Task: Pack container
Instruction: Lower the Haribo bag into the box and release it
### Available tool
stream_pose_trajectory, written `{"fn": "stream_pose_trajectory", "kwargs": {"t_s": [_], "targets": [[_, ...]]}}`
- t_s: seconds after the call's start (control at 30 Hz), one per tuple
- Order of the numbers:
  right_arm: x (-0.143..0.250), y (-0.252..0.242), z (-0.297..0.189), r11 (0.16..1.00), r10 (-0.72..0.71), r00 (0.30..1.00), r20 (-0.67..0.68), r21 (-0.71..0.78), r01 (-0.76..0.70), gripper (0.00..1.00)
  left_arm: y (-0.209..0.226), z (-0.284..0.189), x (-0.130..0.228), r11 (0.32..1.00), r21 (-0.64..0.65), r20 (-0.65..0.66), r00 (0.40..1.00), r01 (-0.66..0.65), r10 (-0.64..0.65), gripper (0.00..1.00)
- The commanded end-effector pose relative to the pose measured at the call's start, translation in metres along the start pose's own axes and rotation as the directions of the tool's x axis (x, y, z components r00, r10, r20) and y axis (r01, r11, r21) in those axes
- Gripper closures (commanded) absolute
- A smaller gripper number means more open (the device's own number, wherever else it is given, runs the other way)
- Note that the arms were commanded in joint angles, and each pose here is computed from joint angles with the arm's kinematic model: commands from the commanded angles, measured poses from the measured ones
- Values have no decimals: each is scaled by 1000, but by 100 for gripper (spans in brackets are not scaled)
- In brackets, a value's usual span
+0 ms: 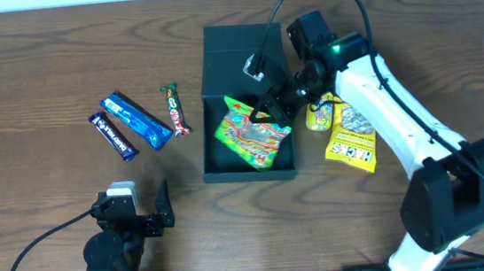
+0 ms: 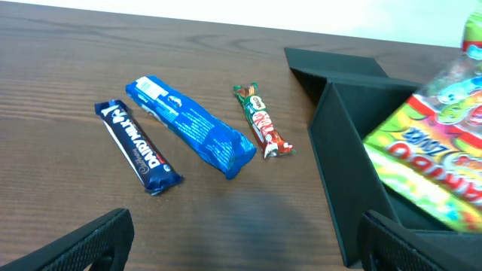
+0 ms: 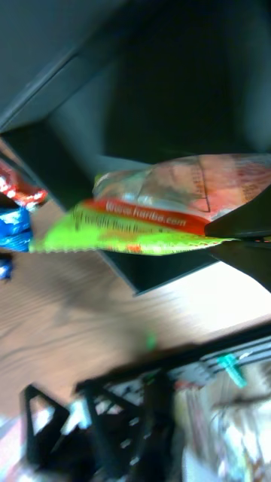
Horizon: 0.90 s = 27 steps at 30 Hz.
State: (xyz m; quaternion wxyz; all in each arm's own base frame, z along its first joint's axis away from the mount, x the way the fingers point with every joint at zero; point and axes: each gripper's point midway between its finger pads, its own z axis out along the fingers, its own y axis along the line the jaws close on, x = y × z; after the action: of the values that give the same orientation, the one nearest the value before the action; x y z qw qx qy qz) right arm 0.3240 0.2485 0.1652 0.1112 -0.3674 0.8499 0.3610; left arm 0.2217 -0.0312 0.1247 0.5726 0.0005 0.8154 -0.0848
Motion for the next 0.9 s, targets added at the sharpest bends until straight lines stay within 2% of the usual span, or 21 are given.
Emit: {"fn": "stream_pose_trajectory", "kwargs": {"t_s": [0.0, 0.13, 0.27, 0.47, 0.7, 0.87], "targets": [[-24, 12, -21, 964, -248, 969, -13, 95, 249, 99, 3, 3, 9, 1000, -9, -20, 1000, -17, 17, 5], [-32, 35, -36, 917, -387, 921, -40, 85, 389, 99, 3, 3, 9, 1000, -9, -20, 1000, -17, 17, 5], [-25, 59, -32, 853, -521, 852, -49, -2, 521, 99, 3, 3, 9, 1000, -9, -20, 1000, -17, 17, 5], [-22, 63, -30, 806, -591, 805, -52, -24, 591, 99, 3, 3, 9, 1000, -9, -20, 1000, -17, 17, 5], [-17, 55, -25, 795, -607, 790, -85, -33, 606, 99, 3, 3, 9, 1000, -9, -20, 1000, -17, 17, 5], [-7, 45, -19, 749, -660, 738, -143, -53, 660, 99, 3, 3, 9, 1000, -9, -20, 1000, -17, 17, 5]]}}
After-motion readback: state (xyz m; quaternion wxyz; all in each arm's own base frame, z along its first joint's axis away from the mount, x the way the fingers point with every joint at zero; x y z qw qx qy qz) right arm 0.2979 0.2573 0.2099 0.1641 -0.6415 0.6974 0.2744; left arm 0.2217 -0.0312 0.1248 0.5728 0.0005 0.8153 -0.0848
